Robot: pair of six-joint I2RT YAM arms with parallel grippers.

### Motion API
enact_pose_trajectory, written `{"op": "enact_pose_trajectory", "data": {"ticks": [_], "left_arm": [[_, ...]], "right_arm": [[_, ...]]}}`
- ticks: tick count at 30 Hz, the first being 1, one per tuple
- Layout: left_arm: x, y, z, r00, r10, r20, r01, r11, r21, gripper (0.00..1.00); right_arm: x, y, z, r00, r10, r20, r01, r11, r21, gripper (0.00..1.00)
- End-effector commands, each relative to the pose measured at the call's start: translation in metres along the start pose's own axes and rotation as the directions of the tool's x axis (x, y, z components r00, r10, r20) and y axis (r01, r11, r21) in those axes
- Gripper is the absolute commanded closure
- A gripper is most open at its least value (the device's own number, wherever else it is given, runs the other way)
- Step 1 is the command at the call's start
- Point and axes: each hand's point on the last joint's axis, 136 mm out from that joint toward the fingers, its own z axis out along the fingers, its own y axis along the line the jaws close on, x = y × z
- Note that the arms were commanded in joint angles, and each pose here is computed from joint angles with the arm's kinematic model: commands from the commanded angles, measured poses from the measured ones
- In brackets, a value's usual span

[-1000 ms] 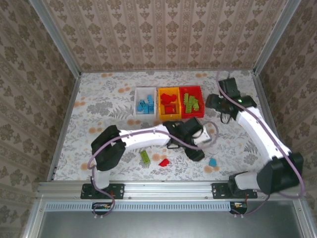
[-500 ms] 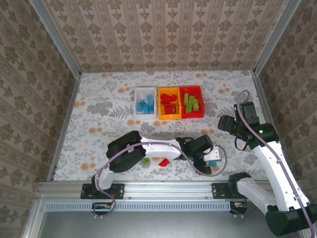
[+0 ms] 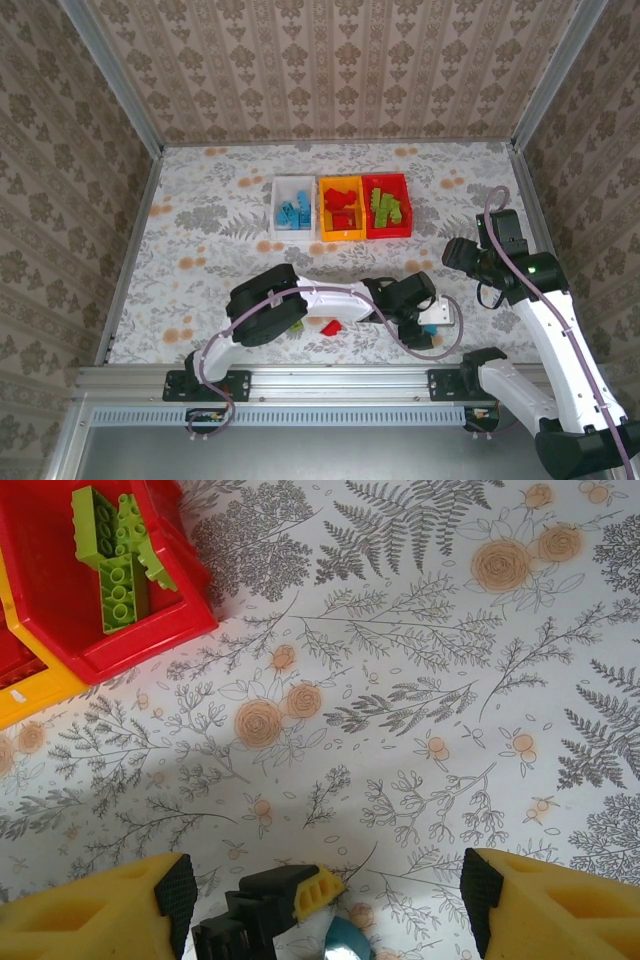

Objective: Sort the legos into containers by color

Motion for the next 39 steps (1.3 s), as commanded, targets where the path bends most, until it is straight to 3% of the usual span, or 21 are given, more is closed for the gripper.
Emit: {"op": "enact_pose_trajectory", "data": {"ticks": [1,7,15,20,23,28,32,36,39], "left_arm": [[0.000,-0.005,0.007,1.000,0.005,0.003,-0.005,0.999,0.037,0.30],[-0.001,-0.002,0.008,1.000,-0.012,0.002,0.011,0.999,0.035,0.48],[-0.013,0.009,-0.003,0.998,-0.056,0.036,0.057,0.998,-0.002,0.62],[-0.023,0.041,-0.038,0.983,-0.148,0.108,0.159,0.981,-0.110,0.64],[-0.022,0.068,-0.075,0.962,-0.219,0.160,0.248,0.949,-0.196,0.64],[0.008,0.112,-0.153,0.904,-0.352,0.241,0.418,0.845,-0.334,0.64],[0.049,0.147,-0.212,0.840,-0.463,0.285,0.543,0.721,-0.430,0.64],[0.097,0.185,-0.268,0.754,-0.571,0.324,0.647,0.561,-0.516,0.64],[0.130,0.212,-0.295,0.673,-0.655,0.343,0.709,0.438,-0.553,0.65]], "right_arm": [[0.003,0.000,-0.005,1.000,0.014,-0.019,-0.014,1.000,-0.009,0.27],[0.002,0.002,-0.003,1.000,0.015,-0.026,-0.015,1.000,-0.013,0.27],[0.002,0.005,-0.001,0.999,0.009,-0.034,-0.009,1.000,-0.026,0.27],[-0.008,0.014,-0.011,1.000,-0.021,-0.009,0.020,0.997,-0.068,0.30],[-0.019,0.032,-0.024,0.999,-0.046,0.026,0.050,0.986,-0.158,0.31],[-0.024,0.071,-0.044,0.995,-0.092,0.029,0.096,0.928,-0.360,0.32],[0.001,0.116,-0.055,0.975,-0.220,-0.005,0.176,0.794,-0.582,0.33],[0.031,0.154,-0.053,0.906,-0.418,0.069,0.367,0.695,-0.618,0.31],[0.036,0.183,-0.034,0.890,-0.453,0.061,0.387,0.676,-0.627,0.32]]}}
